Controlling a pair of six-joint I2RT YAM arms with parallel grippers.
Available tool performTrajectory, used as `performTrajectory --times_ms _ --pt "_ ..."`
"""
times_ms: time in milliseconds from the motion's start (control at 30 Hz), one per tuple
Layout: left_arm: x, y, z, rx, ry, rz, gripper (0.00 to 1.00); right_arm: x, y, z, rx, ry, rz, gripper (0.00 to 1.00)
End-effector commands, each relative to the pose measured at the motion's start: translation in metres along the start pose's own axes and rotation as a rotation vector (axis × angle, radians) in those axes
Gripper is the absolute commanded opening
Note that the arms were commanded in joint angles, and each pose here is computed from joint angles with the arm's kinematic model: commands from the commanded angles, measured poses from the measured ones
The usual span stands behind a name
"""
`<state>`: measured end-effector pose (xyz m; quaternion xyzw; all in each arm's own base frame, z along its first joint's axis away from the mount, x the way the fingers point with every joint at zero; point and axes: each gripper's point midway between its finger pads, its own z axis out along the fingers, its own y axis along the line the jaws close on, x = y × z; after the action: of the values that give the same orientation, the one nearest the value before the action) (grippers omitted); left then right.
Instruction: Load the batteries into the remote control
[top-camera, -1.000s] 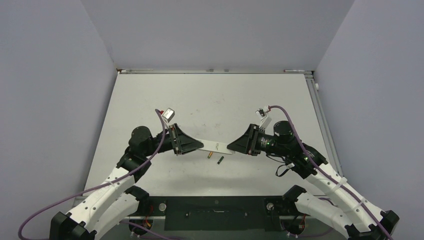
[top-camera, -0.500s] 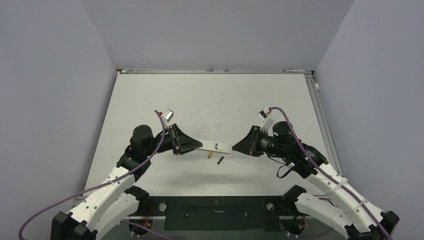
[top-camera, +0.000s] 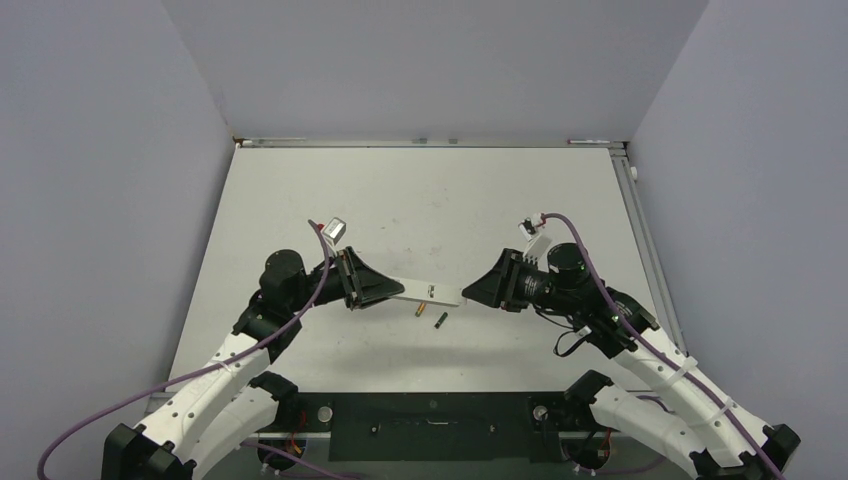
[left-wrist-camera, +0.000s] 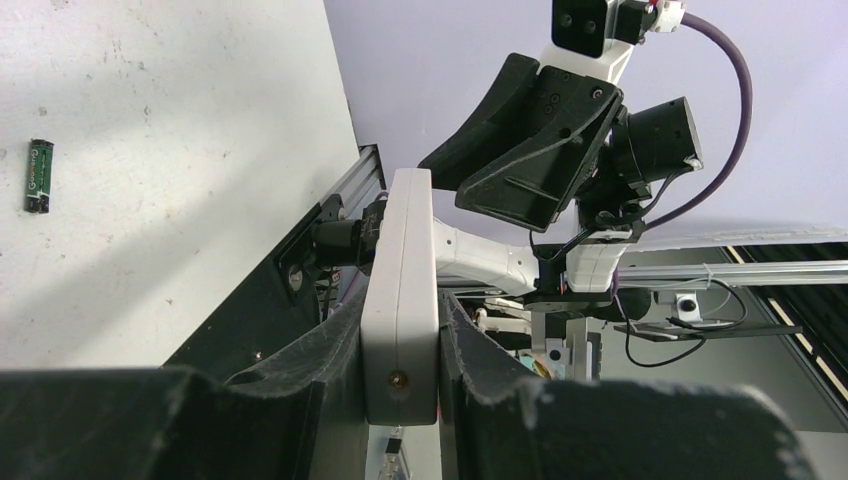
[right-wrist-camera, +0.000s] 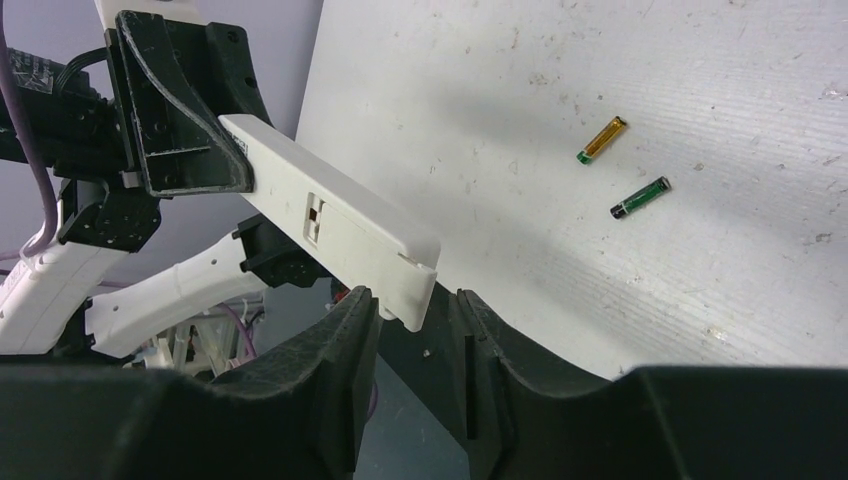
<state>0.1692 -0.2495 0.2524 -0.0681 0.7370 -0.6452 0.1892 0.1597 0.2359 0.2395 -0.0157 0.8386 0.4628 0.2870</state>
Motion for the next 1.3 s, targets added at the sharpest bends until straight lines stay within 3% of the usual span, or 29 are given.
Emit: performTrajectory --times_ms 0,800,1100,1267 --pt "-0.006 -0.020 -0.001 0.063 -0.015 0.047 0.00 -0.016 0.014 -0.009 -0.031 -0.071 -0.038 0.33" --pt "-0.004 -0.031 -0.003 0.132 -0.002 0.018 0.00 -0.015 0.029 0.007 -0.139 -0.045 0.023 0.32" --pt "-0.006 -0.028 -0.001 0.127 -0.008 0.015 0.00 -0.013 0.029 0.004 -0.139 -0.043 0.023 0.09" --pt "-0.008 -0.028 0.000 0.124 -0.016 0.016 0.00 -0.013 0.029 0.000 -0.131 -0.051 0.015 0.08"
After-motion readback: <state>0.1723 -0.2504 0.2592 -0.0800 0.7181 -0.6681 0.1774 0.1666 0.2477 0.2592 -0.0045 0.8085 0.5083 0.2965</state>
